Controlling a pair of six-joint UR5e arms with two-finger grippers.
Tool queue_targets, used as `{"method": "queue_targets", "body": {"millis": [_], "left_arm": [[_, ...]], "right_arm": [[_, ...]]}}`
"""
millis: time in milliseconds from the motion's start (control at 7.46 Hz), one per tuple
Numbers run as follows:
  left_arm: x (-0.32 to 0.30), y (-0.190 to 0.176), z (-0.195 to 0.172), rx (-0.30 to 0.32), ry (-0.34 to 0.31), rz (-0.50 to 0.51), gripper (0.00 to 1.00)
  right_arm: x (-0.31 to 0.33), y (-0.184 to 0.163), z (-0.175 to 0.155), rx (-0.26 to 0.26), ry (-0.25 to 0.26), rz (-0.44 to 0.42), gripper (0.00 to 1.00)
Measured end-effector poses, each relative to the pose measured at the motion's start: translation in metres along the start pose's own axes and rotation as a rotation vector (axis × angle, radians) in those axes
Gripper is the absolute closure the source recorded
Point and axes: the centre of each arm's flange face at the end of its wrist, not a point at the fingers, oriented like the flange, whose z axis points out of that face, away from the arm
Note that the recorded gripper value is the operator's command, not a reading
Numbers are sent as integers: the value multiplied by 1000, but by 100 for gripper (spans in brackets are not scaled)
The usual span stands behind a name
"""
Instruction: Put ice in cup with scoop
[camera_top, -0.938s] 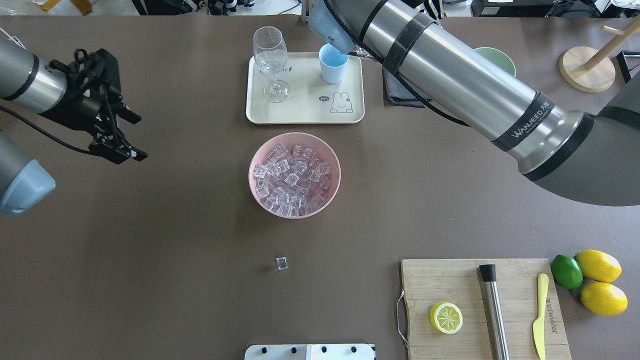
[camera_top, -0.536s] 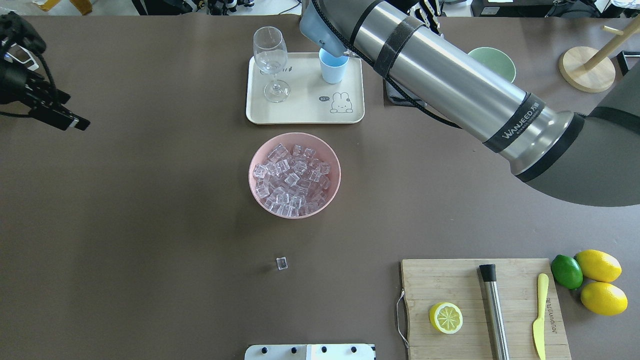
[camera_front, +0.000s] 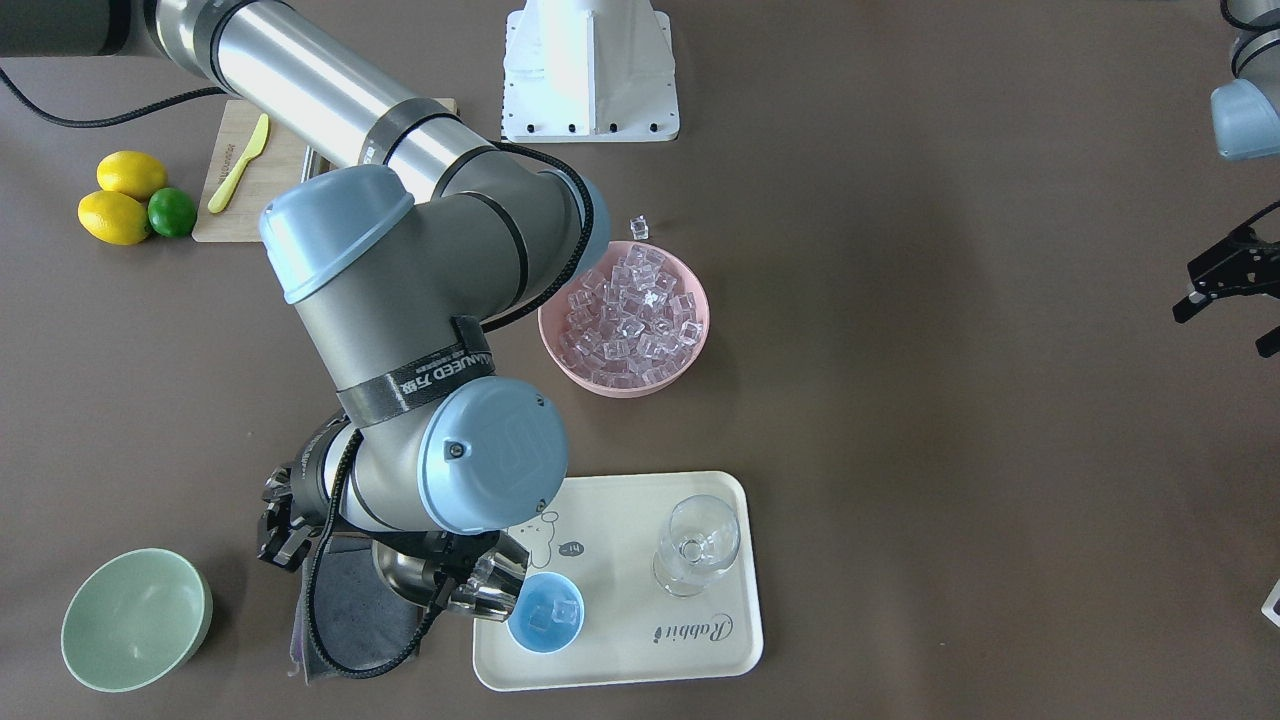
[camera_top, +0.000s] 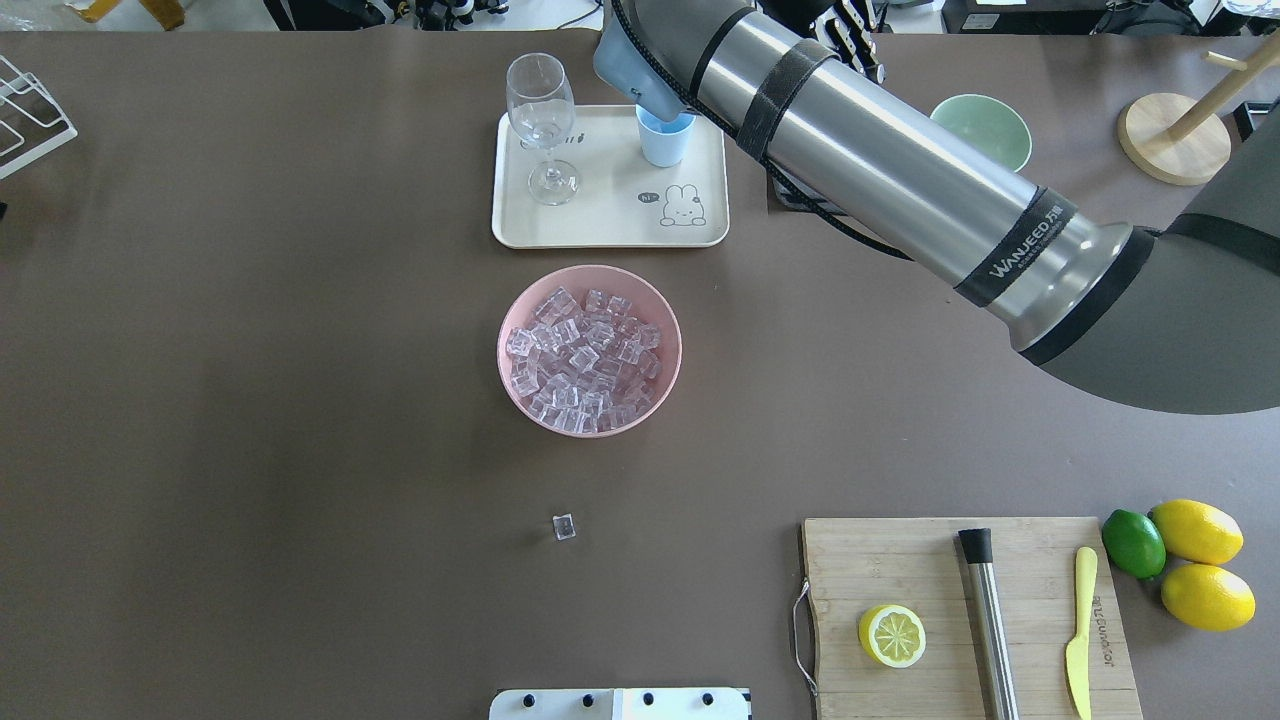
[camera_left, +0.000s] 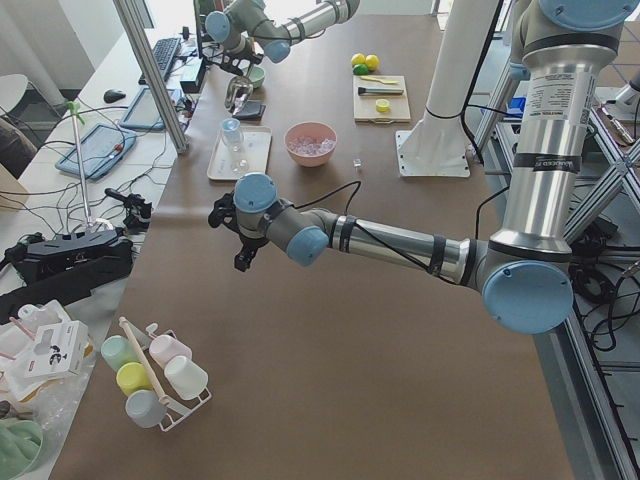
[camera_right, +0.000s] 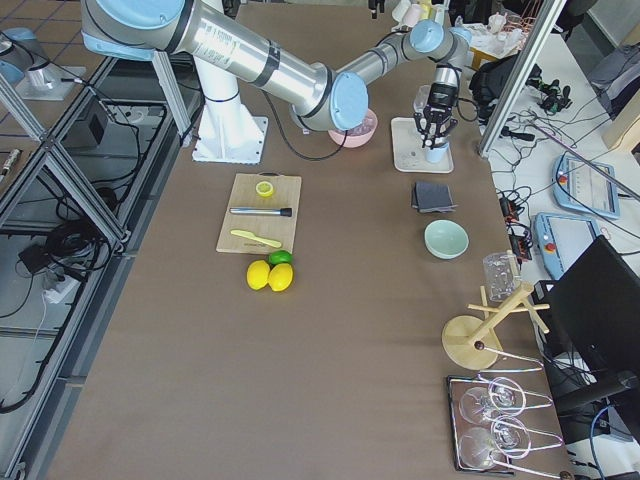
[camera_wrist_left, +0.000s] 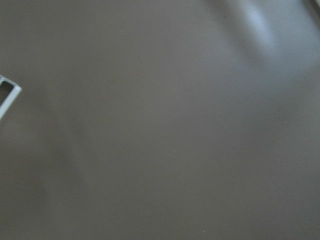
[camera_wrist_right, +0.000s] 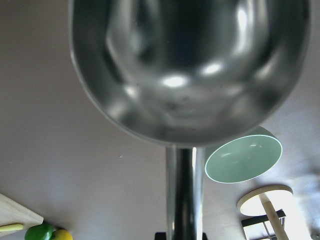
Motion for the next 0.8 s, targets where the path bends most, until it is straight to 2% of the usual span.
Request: {"method": "queue_targets", "body": {"millis": [268,402,536,804], "left_arm": [[-66,37,-44,50,-64,-137,1],[-86,56,-50,44,-82,-194,1],[-100,71,-50,14,-93,-256,1],[-116,84,-42,-87,-106,-393,1]], "right_arm": [[-1,-3,1,-14,19,-5,100],[-1,-3,2,-21,26,-5,100],[-1,-4,3,-28,36,-7,100],[-2,-3,2,-30,47,-11,100]]}}
